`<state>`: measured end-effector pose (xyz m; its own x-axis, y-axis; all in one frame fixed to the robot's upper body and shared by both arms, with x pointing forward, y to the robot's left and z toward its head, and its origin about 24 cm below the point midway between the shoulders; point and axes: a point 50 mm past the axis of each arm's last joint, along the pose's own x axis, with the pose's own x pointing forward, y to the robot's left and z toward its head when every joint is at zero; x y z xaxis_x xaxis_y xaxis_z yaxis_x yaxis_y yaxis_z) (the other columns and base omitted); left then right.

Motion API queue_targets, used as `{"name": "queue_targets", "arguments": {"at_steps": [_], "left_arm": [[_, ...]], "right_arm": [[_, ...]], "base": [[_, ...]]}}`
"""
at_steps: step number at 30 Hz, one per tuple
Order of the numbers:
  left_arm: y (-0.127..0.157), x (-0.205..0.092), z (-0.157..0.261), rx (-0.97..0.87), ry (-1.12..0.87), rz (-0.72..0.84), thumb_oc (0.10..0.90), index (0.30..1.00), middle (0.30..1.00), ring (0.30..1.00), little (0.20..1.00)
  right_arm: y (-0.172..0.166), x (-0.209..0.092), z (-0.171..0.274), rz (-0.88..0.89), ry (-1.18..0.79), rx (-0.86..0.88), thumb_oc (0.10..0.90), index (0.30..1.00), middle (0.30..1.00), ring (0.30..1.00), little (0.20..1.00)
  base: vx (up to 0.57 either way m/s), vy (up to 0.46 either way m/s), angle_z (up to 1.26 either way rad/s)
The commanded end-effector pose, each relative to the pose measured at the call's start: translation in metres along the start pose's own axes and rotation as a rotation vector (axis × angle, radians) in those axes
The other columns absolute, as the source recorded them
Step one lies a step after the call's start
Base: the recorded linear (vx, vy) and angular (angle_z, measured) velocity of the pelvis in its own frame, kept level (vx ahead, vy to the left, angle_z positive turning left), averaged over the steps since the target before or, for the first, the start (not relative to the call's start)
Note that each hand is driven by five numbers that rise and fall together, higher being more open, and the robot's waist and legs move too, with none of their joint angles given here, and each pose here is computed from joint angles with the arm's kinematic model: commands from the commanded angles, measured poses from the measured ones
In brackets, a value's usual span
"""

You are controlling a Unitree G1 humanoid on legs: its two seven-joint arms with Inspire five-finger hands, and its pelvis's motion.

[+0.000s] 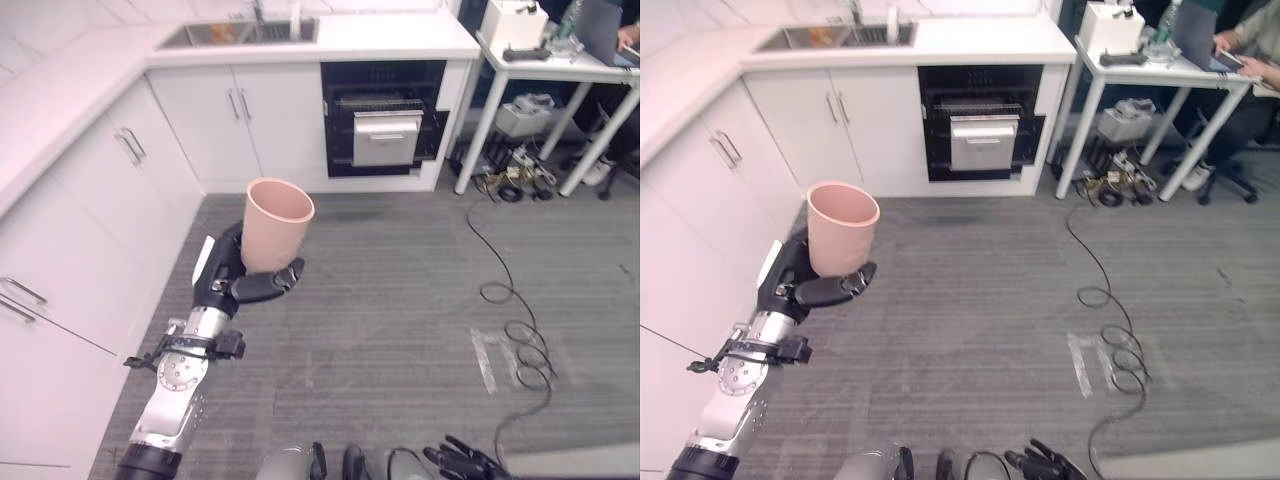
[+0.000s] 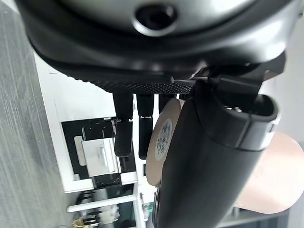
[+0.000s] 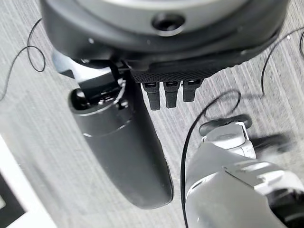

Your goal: Place the dishes in the dishwasher.

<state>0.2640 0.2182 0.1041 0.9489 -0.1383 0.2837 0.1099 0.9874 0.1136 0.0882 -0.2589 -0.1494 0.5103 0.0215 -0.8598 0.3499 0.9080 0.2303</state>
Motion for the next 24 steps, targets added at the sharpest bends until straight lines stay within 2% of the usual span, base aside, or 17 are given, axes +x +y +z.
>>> {"name": "queue_targets", "arguments": {"at_steps": [1, 6, 10, 14, 19, 24], "left_arm": [[-0.002, 0.021, 0.049, -0.024, -0.300, -0.068, 0.400, 0.300, 0.300, 0.300, 0.300], [0.010, 0.013, 0.041, -0.031, -0.288, -0.078, 0.400, 0.300, 0.300, 0.300, 0.300], [0.018, 0.009, 0.039, -0.011, -0.286, -0.060, 0.400, 0.300, 0.300, 0.300, 0.300], [0.016, 0.015, 0.043, 0.057, -0.271, -0.072, 0.400, 0.300, 0.300, 0.300, 0.300], [0.010, 0.023, 0.042, 0.134, -0.254, -0.053, 0.400, 0.300, 0.300, 0.300, 0.300], [-0.007, 0.037, 0.051, 0.181, -0.283, -0.074, 0.400, 0.300, 0.300, 0.300, 0.300]], "right_arm": [[-0.007, -0.003, 0.005, 0.012, -0.001, -0.027, 0.800, 0.900, 0.900, 0.900, 0.900], [-0.013, -0.008, -0.015, -0.027, 0.055, 0.000, 0.800, 0.900, 0.900, 0.900, 0.900], [-0.020, -0.011, -0.023, -0.096, 0.112, -0.012, 0.800, 0.900, 0.900, 0.900, 0.900], [-0.018, -0.014, -0.037, -0.086, 0.135, -0.044, 0.800, 0.900, 0.900, 0.900, 0.900], [-0.012, -0.011, -0.031, -0.071, 0.070, 0.030, 0.800, 0.900, 0.900, 0.900, 0.900], [-0.010, -0.010, -0.024, -0.057, 0.024, 0.019, 0.800, 0.900, 0.900, 0.900, 0.900]], "base": [[0.68, 0.007, -0.05], [0.46, -0.004, -1.01], [0.41, 0.048, -0.46], [0.33, 0.062, -0.66], [0.24, 0.034, -0.60], [0.27, -0.257, -0.24]]}}
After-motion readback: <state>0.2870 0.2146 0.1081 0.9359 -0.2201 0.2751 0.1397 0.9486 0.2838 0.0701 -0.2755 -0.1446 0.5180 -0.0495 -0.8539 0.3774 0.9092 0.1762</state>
